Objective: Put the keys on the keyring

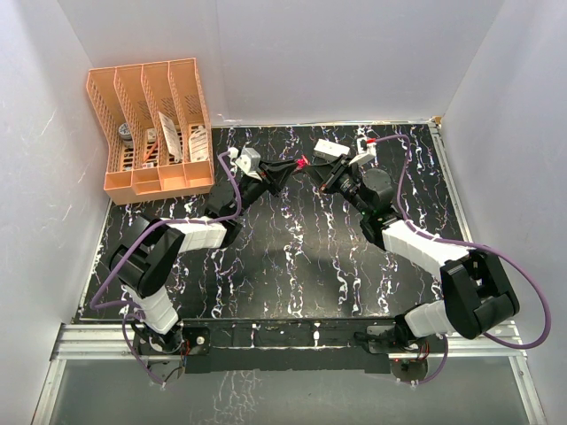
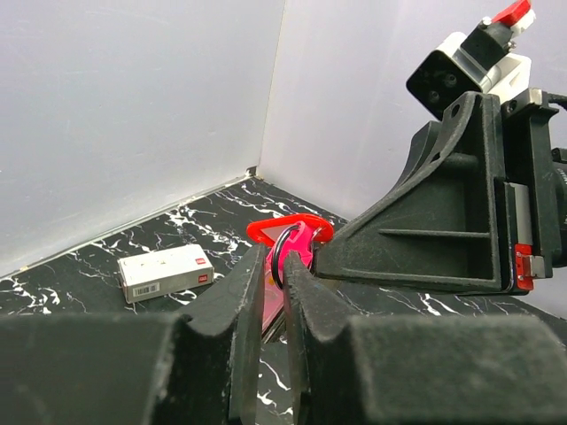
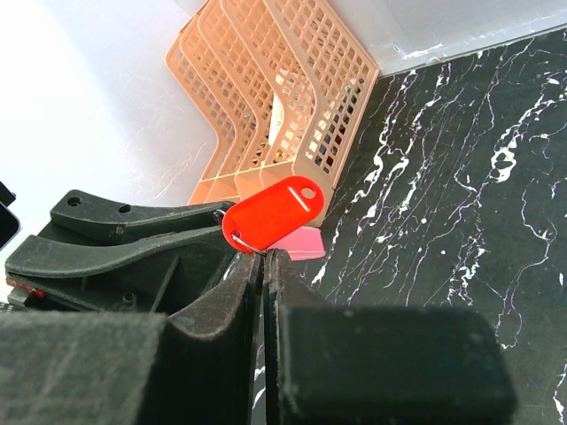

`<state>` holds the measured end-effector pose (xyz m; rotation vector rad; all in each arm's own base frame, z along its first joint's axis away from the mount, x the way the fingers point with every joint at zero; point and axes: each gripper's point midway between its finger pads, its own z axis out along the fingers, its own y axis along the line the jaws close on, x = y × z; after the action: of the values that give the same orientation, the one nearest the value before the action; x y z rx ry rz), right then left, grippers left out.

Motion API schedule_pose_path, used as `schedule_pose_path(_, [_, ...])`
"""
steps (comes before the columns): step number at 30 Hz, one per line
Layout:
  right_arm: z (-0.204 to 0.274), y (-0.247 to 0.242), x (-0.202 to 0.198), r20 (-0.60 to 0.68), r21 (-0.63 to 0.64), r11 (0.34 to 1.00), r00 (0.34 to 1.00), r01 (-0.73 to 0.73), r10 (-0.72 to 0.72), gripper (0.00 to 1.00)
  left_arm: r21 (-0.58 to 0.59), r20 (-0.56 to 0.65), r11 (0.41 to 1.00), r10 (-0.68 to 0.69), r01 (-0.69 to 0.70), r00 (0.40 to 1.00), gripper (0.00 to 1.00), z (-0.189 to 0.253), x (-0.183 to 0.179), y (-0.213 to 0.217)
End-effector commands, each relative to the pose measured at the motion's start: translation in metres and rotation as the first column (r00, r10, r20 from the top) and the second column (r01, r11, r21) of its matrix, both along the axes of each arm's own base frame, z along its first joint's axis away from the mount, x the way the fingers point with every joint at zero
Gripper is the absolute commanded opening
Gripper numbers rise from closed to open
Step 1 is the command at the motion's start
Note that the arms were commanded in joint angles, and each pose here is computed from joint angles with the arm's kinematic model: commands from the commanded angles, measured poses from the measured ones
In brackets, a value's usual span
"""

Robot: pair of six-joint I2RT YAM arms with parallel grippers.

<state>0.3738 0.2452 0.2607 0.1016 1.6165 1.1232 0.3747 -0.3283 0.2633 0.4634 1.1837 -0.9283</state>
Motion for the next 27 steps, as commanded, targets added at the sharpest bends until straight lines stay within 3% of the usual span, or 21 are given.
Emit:
schedule_pose_path(1, [0.039,0.000,-0.005,0.114,0.042,0.999,0.993,-0.013,0.008,0.00,-0.054,0.097,0.998,-0.035,0.041,0.995,0.10,0.031,-0.009,-0.003])
schedule_pose_path(9, [0.037,0.000,-0.005,0.112,0.040,0.999,0.994,-0.011,0.007,0.00,-0.055,0.093,0.995,-0.075,0.080,0.993,0.06,0.032,-0.014,-0.008])
schedule_pose_path(27, [0.039,-0.001,-0.005,0.117,0.041,0.999,0.993,-0.005,0.001,0.00,-0.055,0.044,0.990,-0.126,0.128,0.991,0.16,0.021,-0.022,-0.011])
